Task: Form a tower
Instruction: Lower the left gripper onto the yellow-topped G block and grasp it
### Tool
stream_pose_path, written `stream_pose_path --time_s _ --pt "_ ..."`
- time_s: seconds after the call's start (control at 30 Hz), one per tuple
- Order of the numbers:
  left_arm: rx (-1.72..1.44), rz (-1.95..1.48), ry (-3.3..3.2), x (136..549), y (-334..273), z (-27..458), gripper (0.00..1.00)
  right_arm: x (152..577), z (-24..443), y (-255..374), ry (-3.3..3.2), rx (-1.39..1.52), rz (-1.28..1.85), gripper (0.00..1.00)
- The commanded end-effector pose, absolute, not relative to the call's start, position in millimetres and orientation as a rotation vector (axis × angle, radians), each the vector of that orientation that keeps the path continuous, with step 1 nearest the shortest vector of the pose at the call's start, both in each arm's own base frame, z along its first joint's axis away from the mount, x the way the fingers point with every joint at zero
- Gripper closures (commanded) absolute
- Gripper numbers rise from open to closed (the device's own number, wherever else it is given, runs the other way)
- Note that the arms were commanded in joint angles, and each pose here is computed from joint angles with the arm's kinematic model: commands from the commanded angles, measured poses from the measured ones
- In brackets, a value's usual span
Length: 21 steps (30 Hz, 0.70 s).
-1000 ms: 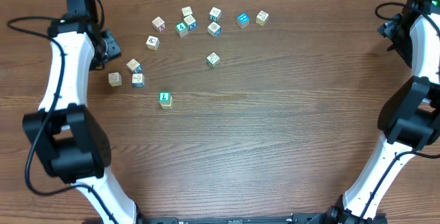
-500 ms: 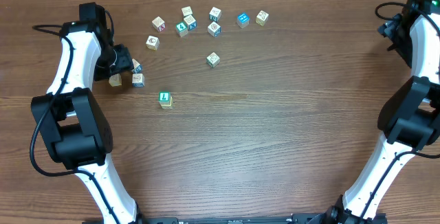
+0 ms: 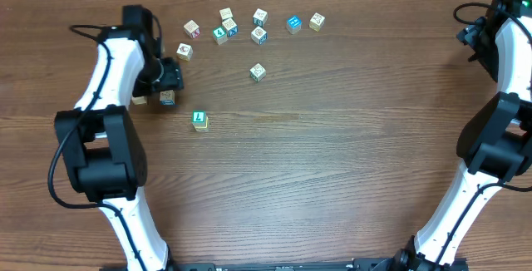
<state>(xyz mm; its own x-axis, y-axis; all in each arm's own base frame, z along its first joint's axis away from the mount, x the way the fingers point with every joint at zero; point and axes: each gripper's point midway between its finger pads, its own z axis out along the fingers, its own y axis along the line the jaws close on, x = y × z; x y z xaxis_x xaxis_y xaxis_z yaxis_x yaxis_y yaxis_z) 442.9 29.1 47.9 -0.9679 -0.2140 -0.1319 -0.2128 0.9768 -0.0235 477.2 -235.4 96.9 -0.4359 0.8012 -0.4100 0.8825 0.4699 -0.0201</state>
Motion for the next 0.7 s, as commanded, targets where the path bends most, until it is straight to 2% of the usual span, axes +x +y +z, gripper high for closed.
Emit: stream_pose_path --time_s 0.0,0.13,0.23,0.3,0.33,0.43,0.67 --pt "-0.274 0.080 2.984 438.7 32.8 47.7 0.28 479.8 99.2 -238.4 2.364 1.417 -0.345 0.00" --pt "-0.279 0.080 2.987 436.0 32.6 38.1 0.32 479.8 99.1 -238.4 2.364 1.417 -0.345 0.00" --pt "-0.278 0.079 2.975 437.3 32.8 32.0 0.41 479.8 99.2 -238.4 2.364 1.417 -0.345 0.00" --pt "-0.278 0.078 2.964 439.4 32.9 30.9 0.43 479.8 99.1 -238.4 2.364 1.417 -0.345 0.00" --pt "-0.277 0.077 2.958 440.9 32.9 31.2 0.51 479.8 99.1 -238.4 2.364 1.417 -0.345 0.00" --pt "-0.277 0.077 2.949 443.2 33.1 31.6 0.64 479.8 99.1 -238.4 2.364 1.417 -0.345 0.00" --pt "-0.277 0.077 2.946 443.9 33.3 31.7 0.64 479.8 99.1 -238.4 2.364 1.417 -0.345 0.00"
